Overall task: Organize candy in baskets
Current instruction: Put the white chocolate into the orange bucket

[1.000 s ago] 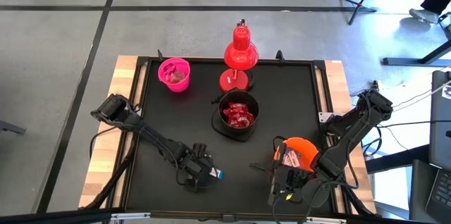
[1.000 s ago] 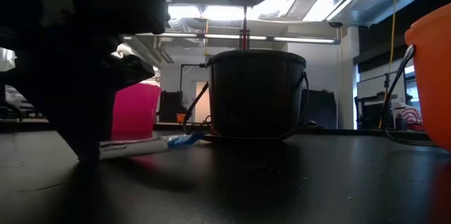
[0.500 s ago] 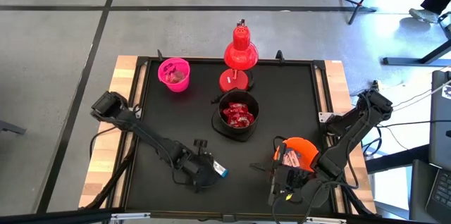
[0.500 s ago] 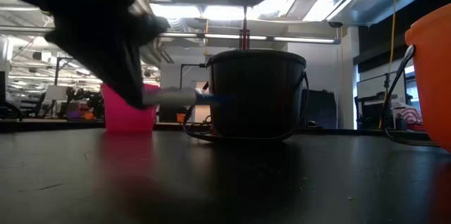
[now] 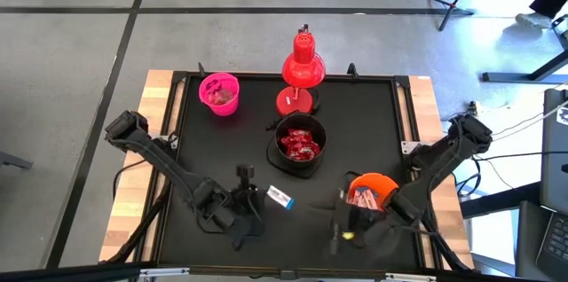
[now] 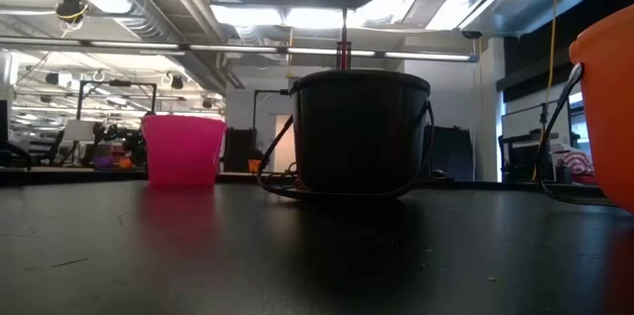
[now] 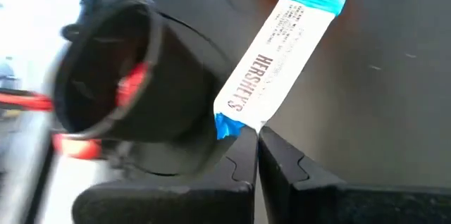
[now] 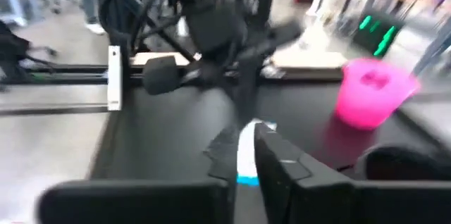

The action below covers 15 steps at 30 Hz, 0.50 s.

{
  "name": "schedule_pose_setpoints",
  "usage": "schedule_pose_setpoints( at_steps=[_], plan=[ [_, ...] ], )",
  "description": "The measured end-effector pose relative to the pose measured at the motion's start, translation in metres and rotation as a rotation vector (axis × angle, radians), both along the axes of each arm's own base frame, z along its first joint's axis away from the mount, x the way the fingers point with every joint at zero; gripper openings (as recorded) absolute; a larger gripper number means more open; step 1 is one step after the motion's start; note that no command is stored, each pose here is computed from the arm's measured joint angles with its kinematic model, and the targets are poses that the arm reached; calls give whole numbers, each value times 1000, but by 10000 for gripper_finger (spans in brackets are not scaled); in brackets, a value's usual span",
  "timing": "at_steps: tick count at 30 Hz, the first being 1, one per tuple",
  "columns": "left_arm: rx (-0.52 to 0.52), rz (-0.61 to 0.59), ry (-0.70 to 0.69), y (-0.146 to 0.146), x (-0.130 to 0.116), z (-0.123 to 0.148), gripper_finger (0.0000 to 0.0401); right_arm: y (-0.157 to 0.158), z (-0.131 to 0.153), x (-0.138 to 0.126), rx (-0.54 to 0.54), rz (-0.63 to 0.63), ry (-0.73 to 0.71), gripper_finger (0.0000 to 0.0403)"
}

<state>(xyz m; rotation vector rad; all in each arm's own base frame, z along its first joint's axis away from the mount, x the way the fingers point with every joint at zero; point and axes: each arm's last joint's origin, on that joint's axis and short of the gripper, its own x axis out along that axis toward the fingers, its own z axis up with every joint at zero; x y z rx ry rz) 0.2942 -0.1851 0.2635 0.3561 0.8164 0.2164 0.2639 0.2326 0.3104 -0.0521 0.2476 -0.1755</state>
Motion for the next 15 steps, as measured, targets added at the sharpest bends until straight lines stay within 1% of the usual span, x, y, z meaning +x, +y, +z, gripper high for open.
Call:
schedule_pose_setpoints(
  at_steps=[3,6,11,12,15],
  plan=[
    [71,29,-42,-2,-1,9,0,-9,-6,11,110,-3,33,82],
    [131,50,-86,-2,-1,14,0,-20,-12,23,201,-35,47,133],
    [227,85,-147,-5,-4,19,0,-37,-19,37,314,-99,50,214],
    [248,88,-156,-5,-4,19,0,-41,-22,40,320,-103,60,227],
    [295,101,-184,-8,-7,21,0,-55,-29,50,371,-72,105,255]
  ],
)
